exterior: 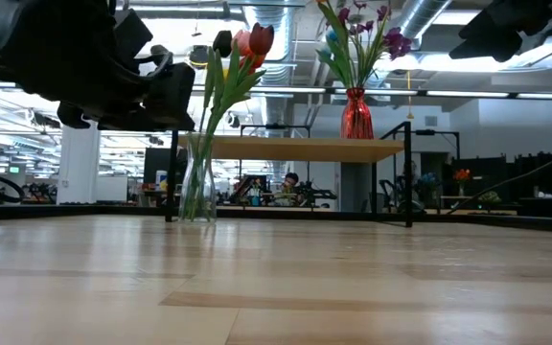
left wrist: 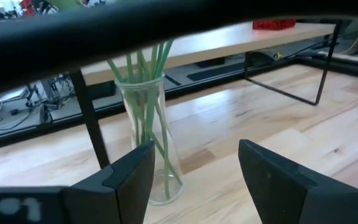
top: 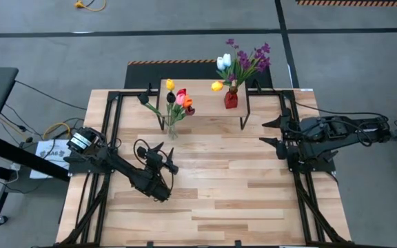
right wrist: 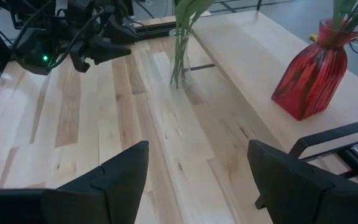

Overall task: Pick and place flowers into a vace then onto a shelf
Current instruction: Put the transparent vase on the shelf

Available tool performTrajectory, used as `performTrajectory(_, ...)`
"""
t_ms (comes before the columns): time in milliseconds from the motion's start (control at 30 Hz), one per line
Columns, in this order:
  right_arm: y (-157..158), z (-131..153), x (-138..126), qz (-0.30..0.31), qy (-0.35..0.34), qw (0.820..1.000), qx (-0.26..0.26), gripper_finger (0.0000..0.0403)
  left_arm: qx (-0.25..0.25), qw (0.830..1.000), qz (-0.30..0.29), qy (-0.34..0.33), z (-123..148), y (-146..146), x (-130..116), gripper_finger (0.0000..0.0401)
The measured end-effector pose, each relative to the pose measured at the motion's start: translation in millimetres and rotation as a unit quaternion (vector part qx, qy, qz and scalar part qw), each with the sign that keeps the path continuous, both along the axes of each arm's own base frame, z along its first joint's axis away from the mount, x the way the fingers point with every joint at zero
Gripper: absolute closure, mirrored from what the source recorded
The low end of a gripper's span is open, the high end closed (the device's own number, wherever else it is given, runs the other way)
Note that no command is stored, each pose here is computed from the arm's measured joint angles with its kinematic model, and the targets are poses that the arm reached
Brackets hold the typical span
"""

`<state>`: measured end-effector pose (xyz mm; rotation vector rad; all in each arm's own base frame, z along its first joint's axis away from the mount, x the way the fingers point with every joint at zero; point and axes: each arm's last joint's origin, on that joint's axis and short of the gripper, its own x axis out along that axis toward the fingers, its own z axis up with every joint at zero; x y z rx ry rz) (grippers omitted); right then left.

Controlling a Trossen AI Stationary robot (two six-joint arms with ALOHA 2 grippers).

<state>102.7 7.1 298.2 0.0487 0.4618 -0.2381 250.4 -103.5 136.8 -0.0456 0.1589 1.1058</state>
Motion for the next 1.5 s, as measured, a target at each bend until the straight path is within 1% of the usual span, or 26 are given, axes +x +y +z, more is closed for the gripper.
performTrajectory(200, 0, 0, 0, -0.004, -0.002, 1.000, 0.011, 0.0135, 0.007, 1.000, -0.003, 0.029, 0, 0, 0, 0.0164)
performTrajectory(367, 0, 0, 0, -0.004, -0.001, 1.000, 0.011, 0.0135, 0.011, 0.999, -0.005, 0.031, 0, 0, 0, 0.0148)
performTrajectory(533, 0, 0, 0, -0.005, 0.000, 1.000, 0.012, 0.0135, 0.025, 0.998, -0.007, 0.053, 0, 1, -1, 0.0129)
performTrajectory(733, 0, 0, 0, -0.007, -0.002, 1.000, 0.015, 0.0135, 0.025, 0.997, 0.000, 0.071, 2, 4, -7, 0.0104)
performTrajectory(867, 0, 0, 0, -0.010, -0.003, 1.000, 0.019, 0.0135, 0.034, 0.998, 0.001, 0.061, 2, 6, -5, 0.0093)
performTrajectory(1000, 0, -1, 0, -0.010, -0.001, 1.000, 0.019, 0.0135, 0.056, 0.998, 0.004, 0.038, 3, 11, -2, 0.0091)
performTrajectory(1133, 0, -2, -1, -0.010, 0.008, 1.000, 0.017, 0.0135, 0.034, 0.999, 0.018, 0.013, -1, 14, 4, 0.0091)
performTrajectory(1200, 0, -2, -1, -0.010, 0.008, 1.000, 0.017, 0.0135, 0.023, 0.999, 0.023, 0.011, -3, 15, 5, 0.0091)
performTrajectory(1333, 0, -2, -1, -0.010, 0.008, 1.000, 0.017, 0.0135, 0.024, 0.999, 0.030, 0.009, -5, 19, 4, 0.0091)
performTrajectory(1500, 0, -2, -1, -0.011, 0.008, 1.000, 0.019, 0.0135, 0.014, 0.999, 0.044, -0.010, -9, 27, 4, 0.0091)
